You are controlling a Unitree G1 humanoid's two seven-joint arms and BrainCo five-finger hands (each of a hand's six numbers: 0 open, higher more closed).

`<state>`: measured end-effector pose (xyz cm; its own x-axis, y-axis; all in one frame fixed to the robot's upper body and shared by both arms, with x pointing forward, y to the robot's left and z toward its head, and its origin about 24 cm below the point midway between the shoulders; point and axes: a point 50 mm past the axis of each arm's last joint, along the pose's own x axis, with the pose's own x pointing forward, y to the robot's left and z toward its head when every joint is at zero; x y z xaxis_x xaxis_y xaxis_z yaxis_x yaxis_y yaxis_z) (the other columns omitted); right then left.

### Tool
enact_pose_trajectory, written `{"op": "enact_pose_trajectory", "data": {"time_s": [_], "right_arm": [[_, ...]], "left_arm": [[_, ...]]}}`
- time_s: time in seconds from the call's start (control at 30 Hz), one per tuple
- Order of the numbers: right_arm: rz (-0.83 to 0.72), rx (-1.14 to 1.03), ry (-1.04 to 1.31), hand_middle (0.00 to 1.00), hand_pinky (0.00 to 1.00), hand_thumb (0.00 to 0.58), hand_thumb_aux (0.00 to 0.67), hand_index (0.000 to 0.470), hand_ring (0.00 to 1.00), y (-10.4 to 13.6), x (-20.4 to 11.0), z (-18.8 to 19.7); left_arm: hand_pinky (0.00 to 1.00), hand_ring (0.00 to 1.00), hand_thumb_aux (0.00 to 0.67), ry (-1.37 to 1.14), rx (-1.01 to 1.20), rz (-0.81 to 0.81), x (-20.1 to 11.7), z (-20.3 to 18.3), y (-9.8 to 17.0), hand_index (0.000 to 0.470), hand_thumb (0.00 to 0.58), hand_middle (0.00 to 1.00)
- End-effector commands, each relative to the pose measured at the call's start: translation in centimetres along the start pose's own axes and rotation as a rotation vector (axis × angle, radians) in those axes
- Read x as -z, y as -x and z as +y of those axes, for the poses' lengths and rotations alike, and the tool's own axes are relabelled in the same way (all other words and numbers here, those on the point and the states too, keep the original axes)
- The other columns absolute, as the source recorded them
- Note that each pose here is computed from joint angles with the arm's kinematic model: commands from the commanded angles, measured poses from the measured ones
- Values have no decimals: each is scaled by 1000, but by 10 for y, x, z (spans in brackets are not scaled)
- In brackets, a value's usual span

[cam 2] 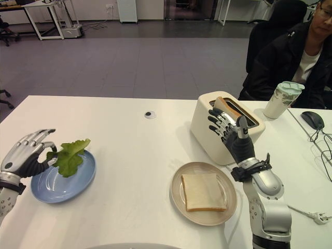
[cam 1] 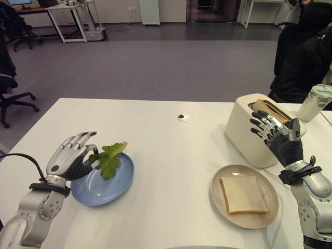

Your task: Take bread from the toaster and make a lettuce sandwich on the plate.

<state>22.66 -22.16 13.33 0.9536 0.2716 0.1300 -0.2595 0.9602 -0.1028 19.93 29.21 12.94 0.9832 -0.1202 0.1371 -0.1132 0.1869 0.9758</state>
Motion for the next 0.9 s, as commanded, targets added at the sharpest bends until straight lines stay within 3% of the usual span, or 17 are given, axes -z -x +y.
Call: {"op": "enact_pose_trajectory", "data": {"time_s": [0.03, 0.23, 0.37, 0.47, 0.6, 0.63, 0.67, 0.73, 0.77, 0.8, 0.9], "right_arm": [[-10, 22, 7, 0, 0, 0, 0, 0, 0, -4, -1, -4], [-24, 48, 11, 0, 0, 0, 0, 0, 0, -9, -4, -11], [-29, 65, 18, 0, 0, 0, 0, 0, 0, -8, -6, -16], [-28, 76, 17, 0, 0, 0, 0, 0, 0, -4, -6, -17], [-18, 81, 11, 0, 0, 0, 0, 0, 0, -2, -5, -15], [-17, 81, 10, 0, 0, 0, 0, 0, 0, -1, -5, -15], [-15, 82, 8, 0, 0, 0, 0, 0, 0, 0, -4, -14], [-12, 84, 7, 0, 0, 0, 0, 0, 0, 2, -4, -14], [-10, 85, 8, 0, 0, 0, 0, 0, 0, 3, -5, -14], [-9, 87, 8, 0, 0, 0, 0, 0, 0, 4, -5, -14], [-4, 91, 8, 0, 0, 0, 0, 0, 0, 5, -6, -15]], "left_arm": [[0, 0, 670, 223, -52, -205, -51, 17, -15, 470, 580, 0], [0, 0, 670, 507, 87, -516, -142, -7, -29, 470, 580, 0], [0, 0, 670, 565, 132, -582, -169, -17, -31, 470, 580, 0], [0, 0, 670, 515, 131, -527, -154, -18, -36, 470, 580, 0], [0, 0, 670, 373, 134, -295, -92, -23, -29, 470, 580, 0], [0, 0, 604, 344, 146, -240, -77, -25, -25, 424, 574, 0], [0, 0, 365, 309, 165, -186, -62, -29, -20, 256, 460, 0], [0, 0, 247, 259, 204, -104, -38, -35, -8, 173, 349, 0], [0, 0, 37, 227, 242, -55, -25, -41, 0, 26, 62, 0], [0, 0, 0, 206, 274, -13, -14, -46, 8, 0, 0, 0], [0, 0, 0, 81, 356, 78, 15, -58, 25, 0, 0, 0]]}}
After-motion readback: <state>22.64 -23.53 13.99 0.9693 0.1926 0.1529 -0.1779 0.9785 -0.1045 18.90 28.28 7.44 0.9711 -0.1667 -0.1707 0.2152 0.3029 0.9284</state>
